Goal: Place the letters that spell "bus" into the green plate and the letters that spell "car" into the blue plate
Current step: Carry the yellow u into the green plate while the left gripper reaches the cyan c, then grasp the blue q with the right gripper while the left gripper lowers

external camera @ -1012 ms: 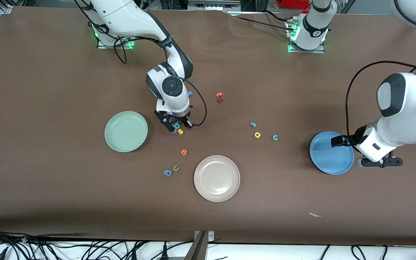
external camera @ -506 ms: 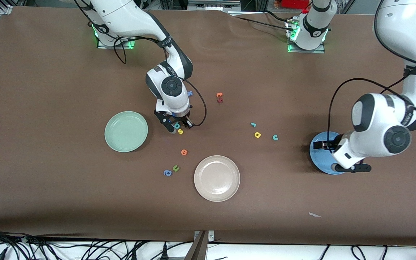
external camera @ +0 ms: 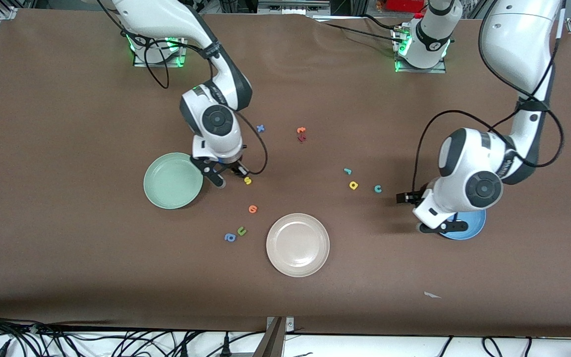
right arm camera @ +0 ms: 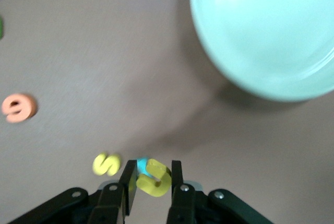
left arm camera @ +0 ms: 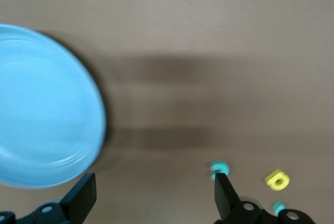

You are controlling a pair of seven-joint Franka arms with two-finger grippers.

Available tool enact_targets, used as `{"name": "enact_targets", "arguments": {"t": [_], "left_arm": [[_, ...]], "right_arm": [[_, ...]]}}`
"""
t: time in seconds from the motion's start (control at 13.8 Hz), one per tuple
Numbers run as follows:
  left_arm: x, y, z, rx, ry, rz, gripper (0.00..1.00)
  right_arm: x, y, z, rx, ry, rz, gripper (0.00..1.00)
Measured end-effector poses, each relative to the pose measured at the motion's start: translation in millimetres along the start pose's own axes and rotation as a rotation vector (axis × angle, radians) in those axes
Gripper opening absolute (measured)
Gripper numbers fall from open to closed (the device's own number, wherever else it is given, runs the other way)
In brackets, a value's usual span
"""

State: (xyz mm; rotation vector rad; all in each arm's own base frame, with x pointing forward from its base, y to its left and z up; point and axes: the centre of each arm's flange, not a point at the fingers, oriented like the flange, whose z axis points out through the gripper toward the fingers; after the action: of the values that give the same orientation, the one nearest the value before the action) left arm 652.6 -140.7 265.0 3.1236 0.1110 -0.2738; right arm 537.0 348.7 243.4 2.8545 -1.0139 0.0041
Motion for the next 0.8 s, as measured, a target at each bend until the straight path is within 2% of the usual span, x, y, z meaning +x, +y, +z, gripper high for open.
{"name": "enact_targets", "arguments": {"t": [0.22, 0.51, 0.65, 0.72, 0.8], "left_arm": [[-20.8, 20.2, 41.5, -0.045, 0.09, -0.044, 1.0], [-55.9, 42.3, 66.2, -0.069, 0.121, -0.089, 1.0], [-72.5, 48.9, 77.4, -0.079, 0.148, -0.088, 1.0], [-80.6, 48.9, 83.2, -0.084, 0.163, -0.087, 1.0], [-88.9, 47.9, 90.0, -0.088, 0.175, -0.084, 1.0]], "right_arm": [[56.1, 37.6, -17.0, -0.081, -0.005, -0.126, 0.3], [116.6, 101.5, 4.7, -0.142, -0.033, -0.262, 0.3], [117.3, 121.8, 30.7, -0.158, -0.052, -0.3, 0.3], [113.1, 127.7, 41.7, -0.163, -0.057, -0.307, 0.33], [110.0, 131.2, 48.5, -0.168, -0.06, -0.311, 0.45]]}}
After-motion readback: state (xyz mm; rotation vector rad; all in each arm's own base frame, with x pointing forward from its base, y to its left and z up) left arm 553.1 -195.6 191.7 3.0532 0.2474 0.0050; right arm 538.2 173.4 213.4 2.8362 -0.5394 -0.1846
